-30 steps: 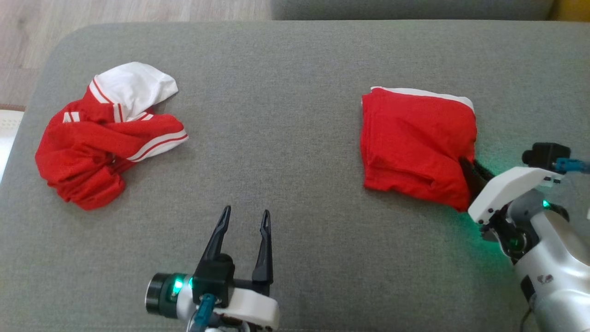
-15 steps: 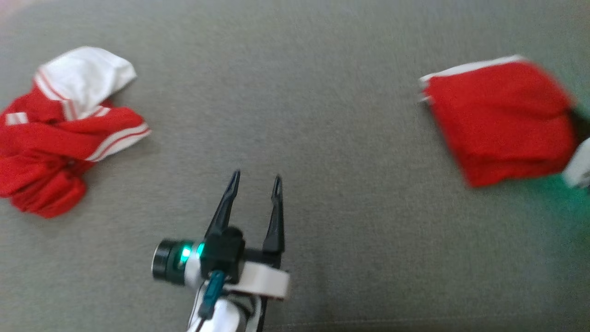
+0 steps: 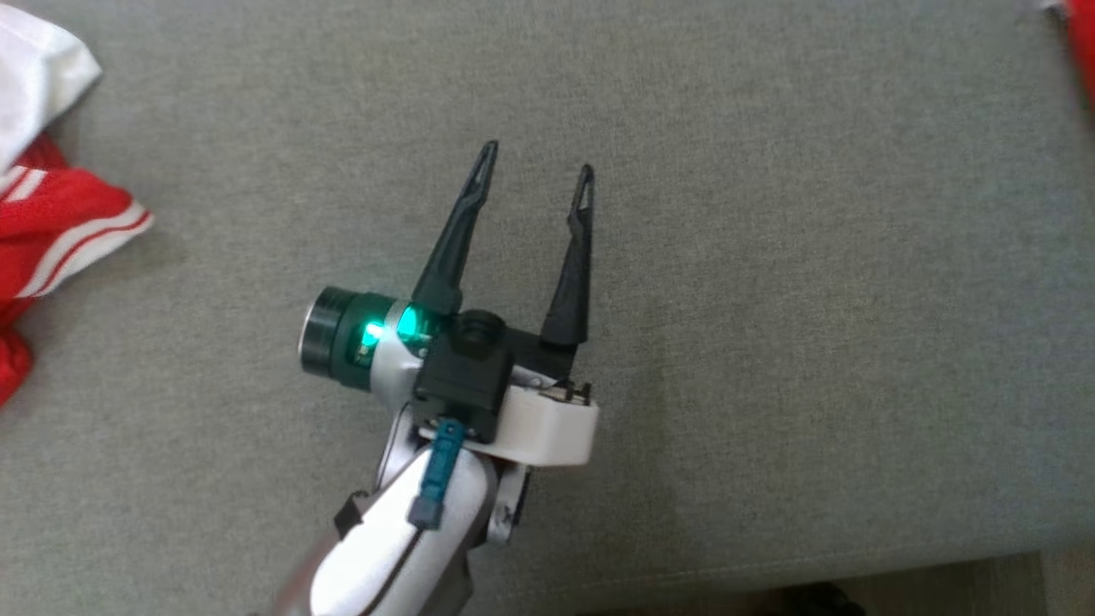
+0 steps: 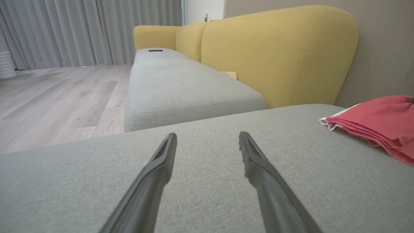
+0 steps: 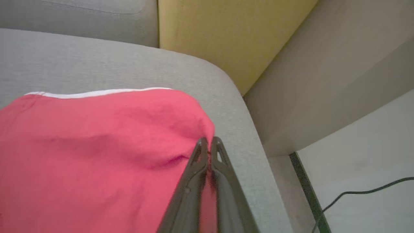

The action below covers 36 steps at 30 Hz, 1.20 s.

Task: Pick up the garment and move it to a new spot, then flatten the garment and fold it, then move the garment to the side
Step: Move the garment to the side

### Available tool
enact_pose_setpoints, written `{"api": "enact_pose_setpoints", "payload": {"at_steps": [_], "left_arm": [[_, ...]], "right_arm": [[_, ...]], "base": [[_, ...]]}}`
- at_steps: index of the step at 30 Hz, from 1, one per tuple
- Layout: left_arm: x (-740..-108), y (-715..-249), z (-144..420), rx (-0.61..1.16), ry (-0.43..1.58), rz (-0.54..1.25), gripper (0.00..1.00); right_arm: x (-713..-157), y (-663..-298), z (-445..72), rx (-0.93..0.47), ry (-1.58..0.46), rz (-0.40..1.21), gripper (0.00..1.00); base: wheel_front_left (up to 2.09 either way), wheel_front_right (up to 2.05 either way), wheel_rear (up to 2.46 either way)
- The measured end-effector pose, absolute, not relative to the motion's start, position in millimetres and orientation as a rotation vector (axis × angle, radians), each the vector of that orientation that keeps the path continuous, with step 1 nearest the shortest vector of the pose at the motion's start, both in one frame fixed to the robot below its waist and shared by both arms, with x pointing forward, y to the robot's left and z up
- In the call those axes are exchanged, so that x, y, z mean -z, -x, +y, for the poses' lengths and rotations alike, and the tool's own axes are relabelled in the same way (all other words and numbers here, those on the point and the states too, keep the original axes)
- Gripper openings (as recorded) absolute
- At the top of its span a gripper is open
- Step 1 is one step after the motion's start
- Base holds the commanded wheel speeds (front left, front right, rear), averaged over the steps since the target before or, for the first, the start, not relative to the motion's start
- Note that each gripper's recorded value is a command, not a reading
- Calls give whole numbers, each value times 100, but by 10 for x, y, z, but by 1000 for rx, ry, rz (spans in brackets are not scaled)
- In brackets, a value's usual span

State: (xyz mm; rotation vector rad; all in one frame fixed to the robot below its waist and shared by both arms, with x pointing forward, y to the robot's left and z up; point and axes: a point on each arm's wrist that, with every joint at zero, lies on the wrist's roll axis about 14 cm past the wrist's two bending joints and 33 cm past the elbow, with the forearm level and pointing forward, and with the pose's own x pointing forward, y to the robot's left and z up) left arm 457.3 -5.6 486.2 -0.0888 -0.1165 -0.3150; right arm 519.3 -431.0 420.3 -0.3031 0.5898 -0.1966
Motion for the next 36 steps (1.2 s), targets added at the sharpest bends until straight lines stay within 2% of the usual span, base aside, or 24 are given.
{"api": "enact_pose_setpoints", "payload": {"at_steps": [8,10,15,21,26,30,36], "left_arm": [[-4756,-4597,-112,325,89,-100,100],[-4779,-4609,-109,324,84,-109,100],[-4879,-4595,-72,316,62,-135,100],[-4929,-4509,161,237,70,-104,100],[-4751,-4234,473,149,73,-1,100],[-4807,-3954,735,91,85,12,100],[-4827,-3611,972,38,73,15,100]], "right_arm": [[-4219,-5219,-4644,274,394,610,0],[-4278,-5239,-4681,275,440,596,100],[-4558,-5422,-4591,260,484,470,100],[-4459,-5572,-3712,111,346,364,100],[-4302,-5277,-2977,-10,211,344,100],[-4456,-4896,-2387,-98,73,245,100],[-4625,-4406,-1998,-137,-31,150,100]], "base": [[0,0,0],[0,0,0],[0,0,0],[0,0,0],[0,0,0],[0,0,0],[0,0,0]]}}
